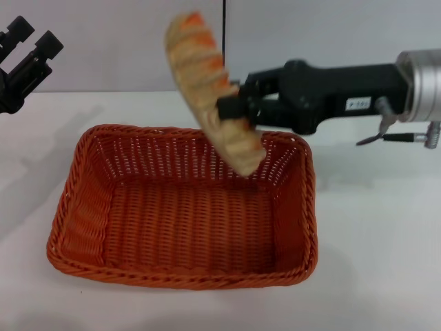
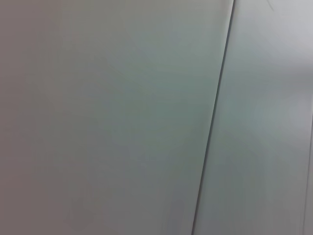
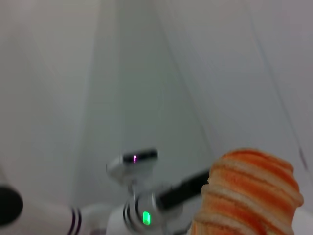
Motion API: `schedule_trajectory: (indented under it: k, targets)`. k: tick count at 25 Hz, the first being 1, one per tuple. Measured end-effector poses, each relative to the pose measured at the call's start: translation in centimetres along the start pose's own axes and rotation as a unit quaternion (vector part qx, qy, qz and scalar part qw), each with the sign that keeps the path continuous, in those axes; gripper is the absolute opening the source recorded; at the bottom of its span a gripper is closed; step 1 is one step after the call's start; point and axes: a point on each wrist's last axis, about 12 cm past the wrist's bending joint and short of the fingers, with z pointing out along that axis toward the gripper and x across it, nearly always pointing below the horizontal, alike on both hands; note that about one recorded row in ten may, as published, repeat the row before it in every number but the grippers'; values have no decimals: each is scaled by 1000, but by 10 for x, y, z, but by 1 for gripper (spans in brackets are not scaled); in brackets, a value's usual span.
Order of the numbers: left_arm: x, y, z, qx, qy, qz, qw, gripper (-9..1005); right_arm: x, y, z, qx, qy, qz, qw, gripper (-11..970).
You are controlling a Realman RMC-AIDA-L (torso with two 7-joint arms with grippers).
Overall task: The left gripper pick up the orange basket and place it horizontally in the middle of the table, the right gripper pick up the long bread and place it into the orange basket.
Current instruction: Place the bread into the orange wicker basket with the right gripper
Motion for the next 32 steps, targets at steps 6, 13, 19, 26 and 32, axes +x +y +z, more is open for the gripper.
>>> schedule_trajectory:
  k: [6, 13, 19, 26, 32]
  targets:
    - [2, -1, 1, 0, 1, -3, 1000, 713, 10, -7, 8, 13, 41, 31, 999, 274]
    - [2, -1, 3, 3, 1, -4, 1000, 713, 14, -6, 8, 14, 51, 37, 998, 401]
    - [2, -1, 4, 5, 1, -4, 1000, 713, 16, -5, 6, 13, 49, 41, 998, 616]
    - [2, -1, 4, 5, 0, -5, 1000, 713, 18, -3, 0, 16, 43, 40, 998, 705]
    - [3, -1, 3, -1, -6, -7, 1000, 713, 24, 3, -38, 74, -15, 10, 997, 707]
